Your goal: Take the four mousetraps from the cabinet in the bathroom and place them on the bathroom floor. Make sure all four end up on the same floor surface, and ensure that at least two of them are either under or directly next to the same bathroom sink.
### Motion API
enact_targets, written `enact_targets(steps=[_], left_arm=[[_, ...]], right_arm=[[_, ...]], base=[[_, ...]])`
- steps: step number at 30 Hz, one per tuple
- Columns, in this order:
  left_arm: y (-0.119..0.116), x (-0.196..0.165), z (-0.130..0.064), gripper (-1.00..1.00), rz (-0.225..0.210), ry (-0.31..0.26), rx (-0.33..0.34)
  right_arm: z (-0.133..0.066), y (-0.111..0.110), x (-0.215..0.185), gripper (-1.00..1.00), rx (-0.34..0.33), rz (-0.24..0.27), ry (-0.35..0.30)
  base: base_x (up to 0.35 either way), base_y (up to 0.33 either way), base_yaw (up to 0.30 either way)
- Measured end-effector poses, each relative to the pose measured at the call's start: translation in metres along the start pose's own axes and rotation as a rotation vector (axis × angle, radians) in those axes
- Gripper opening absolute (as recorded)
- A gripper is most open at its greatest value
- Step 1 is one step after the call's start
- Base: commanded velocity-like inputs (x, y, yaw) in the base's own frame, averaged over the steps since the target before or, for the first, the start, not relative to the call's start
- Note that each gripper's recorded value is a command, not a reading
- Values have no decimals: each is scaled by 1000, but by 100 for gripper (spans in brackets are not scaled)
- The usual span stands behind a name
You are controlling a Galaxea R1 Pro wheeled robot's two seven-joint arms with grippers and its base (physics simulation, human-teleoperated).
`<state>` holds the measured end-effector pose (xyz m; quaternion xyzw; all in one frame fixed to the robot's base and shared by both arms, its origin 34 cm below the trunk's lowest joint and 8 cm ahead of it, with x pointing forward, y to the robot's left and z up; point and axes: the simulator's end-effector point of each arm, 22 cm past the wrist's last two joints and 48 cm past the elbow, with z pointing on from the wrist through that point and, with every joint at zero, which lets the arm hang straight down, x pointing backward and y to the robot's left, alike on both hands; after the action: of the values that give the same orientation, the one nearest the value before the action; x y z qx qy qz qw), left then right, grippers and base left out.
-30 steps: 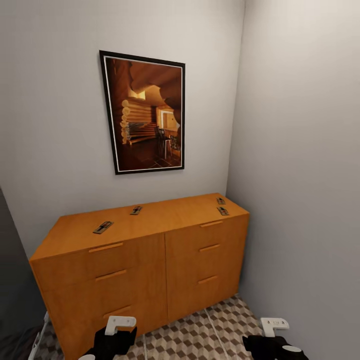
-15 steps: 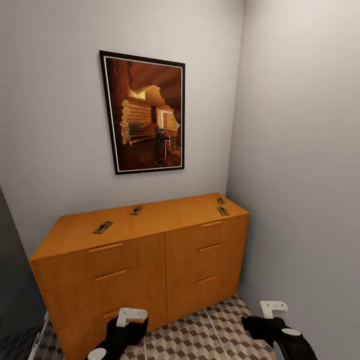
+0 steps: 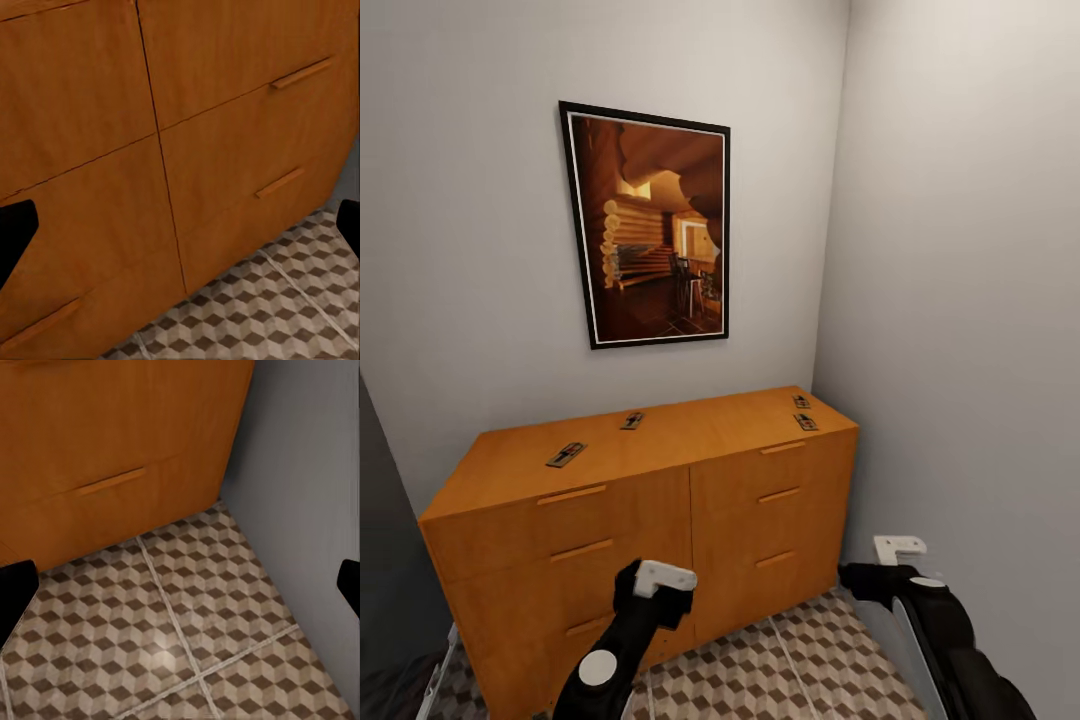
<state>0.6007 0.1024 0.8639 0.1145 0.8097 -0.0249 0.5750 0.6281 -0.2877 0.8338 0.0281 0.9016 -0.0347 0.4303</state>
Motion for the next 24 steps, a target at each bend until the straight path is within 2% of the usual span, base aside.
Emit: enact_targets(steps=[6,7,14,23,24], left_arm=[[-9,-67,11,100,66,-110,7],[-9,-67,11,100,66,-111,7],[3,-147,23,100,116,-202,-18],[21,-271,20,100,131,-362,-43],[21,-271,20,100,131,-362,-43]], right_arm=[[-2,-4,-31,100,18,4,-22],[-2,-4,-31,100,18,4,-22],[-5,-6,-59,100,32,8,-50],[-10,-9,-95,100,47,15,-101],[-10,-9,-95,100,47,15,-101]], base=[[0,0,0],[0,0,0],[0,0,0],[0,0,0],[0,0,0]])
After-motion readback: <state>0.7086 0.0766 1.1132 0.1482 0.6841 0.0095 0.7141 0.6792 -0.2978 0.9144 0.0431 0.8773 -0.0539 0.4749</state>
